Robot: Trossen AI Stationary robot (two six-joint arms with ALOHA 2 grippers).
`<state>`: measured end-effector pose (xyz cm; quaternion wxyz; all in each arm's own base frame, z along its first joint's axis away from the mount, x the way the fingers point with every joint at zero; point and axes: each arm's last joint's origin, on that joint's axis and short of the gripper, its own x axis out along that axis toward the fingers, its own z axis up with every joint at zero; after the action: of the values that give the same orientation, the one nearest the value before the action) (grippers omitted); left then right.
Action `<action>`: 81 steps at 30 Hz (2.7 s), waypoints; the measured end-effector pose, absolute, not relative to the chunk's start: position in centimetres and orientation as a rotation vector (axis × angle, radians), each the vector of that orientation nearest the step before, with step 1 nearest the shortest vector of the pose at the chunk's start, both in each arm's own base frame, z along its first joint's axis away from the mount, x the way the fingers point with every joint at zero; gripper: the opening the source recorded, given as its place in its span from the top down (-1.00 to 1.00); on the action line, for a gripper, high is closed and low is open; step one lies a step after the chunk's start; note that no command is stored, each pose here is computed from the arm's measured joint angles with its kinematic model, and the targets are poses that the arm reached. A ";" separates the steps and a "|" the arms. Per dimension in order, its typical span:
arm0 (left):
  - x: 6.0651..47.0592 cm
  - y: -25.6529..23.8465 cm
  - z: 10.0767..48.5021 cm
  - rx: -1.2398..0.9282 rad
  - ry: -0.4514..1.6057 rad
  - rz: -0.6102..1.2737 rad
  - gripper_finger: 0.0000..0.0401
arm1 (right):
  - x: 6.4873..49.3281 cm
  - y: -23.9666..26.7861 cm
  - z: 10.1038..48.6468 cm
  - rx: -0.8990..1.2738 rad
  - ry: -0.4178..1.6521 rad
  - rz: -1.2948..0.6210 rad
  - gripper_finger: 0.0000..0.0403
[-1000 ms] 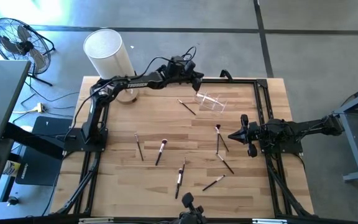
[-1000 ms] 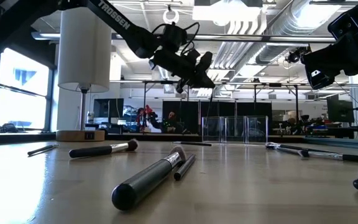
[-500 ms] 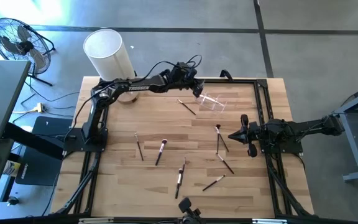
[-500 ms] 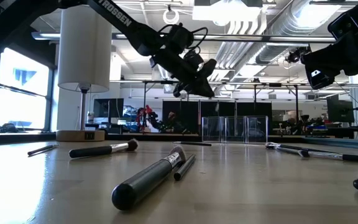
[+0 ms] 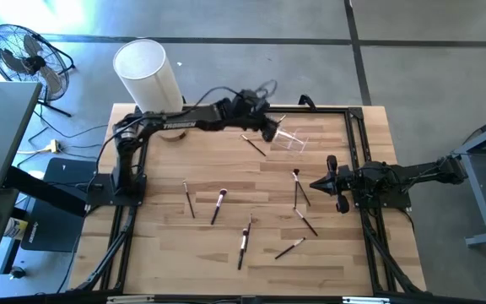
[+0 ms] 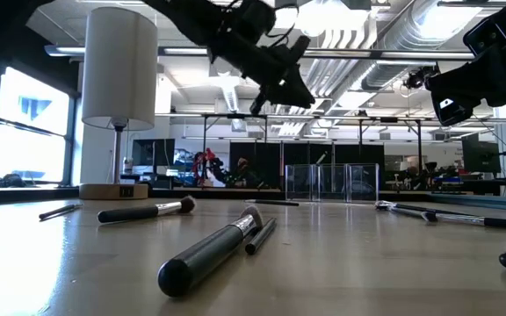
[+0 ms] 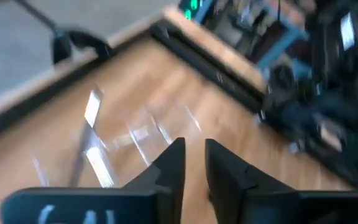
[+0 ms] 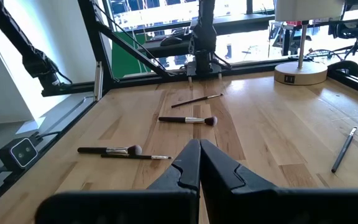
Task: Pick & Place Makeup Brushes
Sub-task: Put the black makeup brush into the transparent organizer
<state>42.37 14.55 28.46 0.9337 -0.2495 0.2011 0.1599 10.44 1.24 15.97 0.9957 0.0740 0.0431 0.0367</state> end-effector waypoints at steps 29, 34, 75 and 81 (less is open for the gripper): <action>28.8 -5.7 20.6 -0.631 0.744 0.276 1.00 | 10.5 1.2 16.3 0.285 0.055 0.070 1.00; 24.2 -5.6 20.4 -0.580 0.752 0.194 1.00 | 10.8 1.1 16.8 0.370 0.045 0.001 1.00; 18.1 -3.8 24.4 -0.214 0.627 0.073 1.00 | 28.5 -4.4 16.0 0.627 1.333 -0.896 0.57; 18.0 -3.8 24.3 -0.212 0.634 0.075 1.00 | 28.5 -5.0 15.9 0.663 1.336 -0.884 0.57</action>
<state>18.04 -3.76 24.34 0.9440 -0.1041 0.3108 0.0367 28.48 -4.96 15.94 0.6473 0.2915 0.5875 -0.3886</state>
